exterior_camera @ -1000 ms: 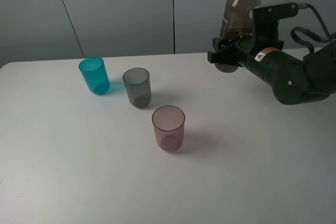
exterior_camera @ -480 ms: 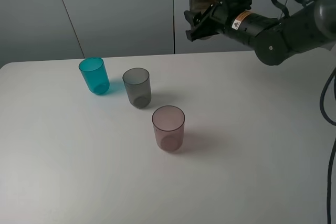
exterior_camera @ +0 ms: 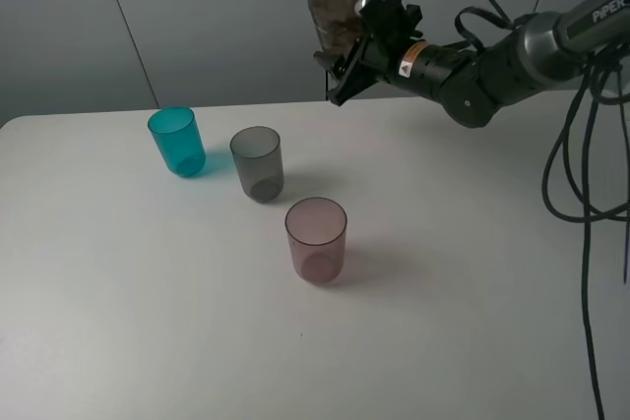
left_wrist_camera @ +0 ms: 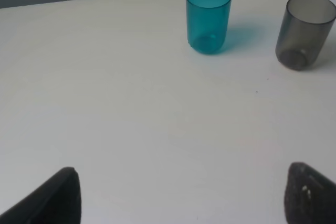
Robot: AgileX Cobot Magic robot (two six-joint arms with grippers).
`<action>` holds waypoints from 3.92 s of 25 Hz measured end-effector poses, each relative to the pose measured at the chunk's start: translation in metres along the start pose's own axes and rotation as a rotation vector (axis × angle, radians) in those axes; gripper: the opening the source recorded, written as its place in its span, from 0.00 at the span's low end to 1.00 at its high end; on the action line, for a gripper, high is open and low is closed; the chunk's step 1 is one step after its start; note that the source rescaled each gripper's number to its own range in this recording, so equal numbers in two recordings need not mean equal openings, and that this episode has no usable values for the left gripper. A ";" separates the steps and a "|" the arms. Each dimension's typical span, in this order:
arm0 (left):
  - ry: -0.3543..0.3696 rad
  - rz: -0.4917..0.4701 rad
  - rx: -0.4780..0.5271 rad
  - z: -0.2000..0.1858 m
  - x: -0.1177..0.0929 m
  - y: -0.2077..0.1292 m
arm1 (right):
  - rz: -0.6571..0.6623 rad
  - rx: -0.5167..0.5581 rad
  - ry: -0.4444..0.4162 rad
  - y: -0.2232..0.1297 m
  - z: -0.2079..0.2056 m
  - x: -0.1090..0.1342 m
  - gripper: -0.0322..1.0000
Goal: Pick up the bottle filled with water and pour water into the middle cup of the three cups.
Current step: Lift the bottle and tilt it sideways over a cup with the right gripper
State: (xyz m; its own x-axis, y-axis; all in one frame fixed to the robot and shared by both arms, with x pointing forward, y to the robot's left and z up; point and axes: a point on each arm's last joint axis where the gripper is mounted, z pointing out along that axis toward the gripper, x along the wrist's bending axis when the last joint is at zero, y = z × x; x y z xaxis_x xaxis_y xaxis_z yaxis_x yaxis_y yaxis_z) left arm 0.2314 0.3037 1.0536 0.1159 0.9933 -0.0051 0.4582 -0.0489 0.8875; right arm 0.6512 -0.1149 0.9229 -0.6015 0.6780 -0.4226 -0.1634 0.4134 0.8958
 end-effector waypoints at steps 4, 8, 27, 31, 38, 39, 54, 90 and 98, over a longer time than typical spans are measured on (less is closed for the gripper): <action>0.000 0.000 0.000 0.000 0.000 0.000 | -0.065 -0.007 0.022 -0.007 0.010 0.003 0.03; 0.000 0.000 0.000 0.000 0.000 0.000 | -0.142 -0.005 0.053 -0.012 0.021 0.012 0.03; 0.000 -0.002 0.000 0.000 0.000 0.000 | -0.413 0.016 0.114 -0.039 0.046 0.042 0.03; 0.000 -0.002 0.000 0.000 0.000 0.000 | -0.452 0.021 0.101 -0.044 0.051 0.039 0.03; 0.000 -0.002 0.000 0.000 0.000 0.000 | -0.583 0.033 0.105 -0.049 0.051 0.038 0.03; 0.000 -0.002 0.000 0.000 0.000 0.000 | -0.594 0.034 0.108 -0.051 0.051 0.039 0.03; 0.000 -0.002 0.000 0.000 0.000 0.000 | -0.800 0.058 0.100 -0.058 0.051 0.033 0.03; 0.000 -0.002 0.000 0.000 0.000 0.000 | -1.015 0.056 0.030 -0.048 0.057 0.032 0.03; 0.000 -0.002 0.000 0.000 0.000 0.000 | -1.058 0.052 0.024 -0.046 0.058 0.034 0.03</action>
State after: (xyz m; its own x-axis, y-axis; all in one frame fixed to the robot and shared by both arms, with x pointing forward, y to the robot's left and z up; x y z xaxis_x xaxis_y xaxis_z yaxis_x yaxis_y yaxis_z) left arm 0.2314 0.3037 1.0536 0.1150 0.9933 -0.0068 0.4584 -0.0469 0.8875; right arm 0.6833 -0.0758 0.8596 -0.1875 -0.0548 -0.9807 -0.5795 0.8123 0.0654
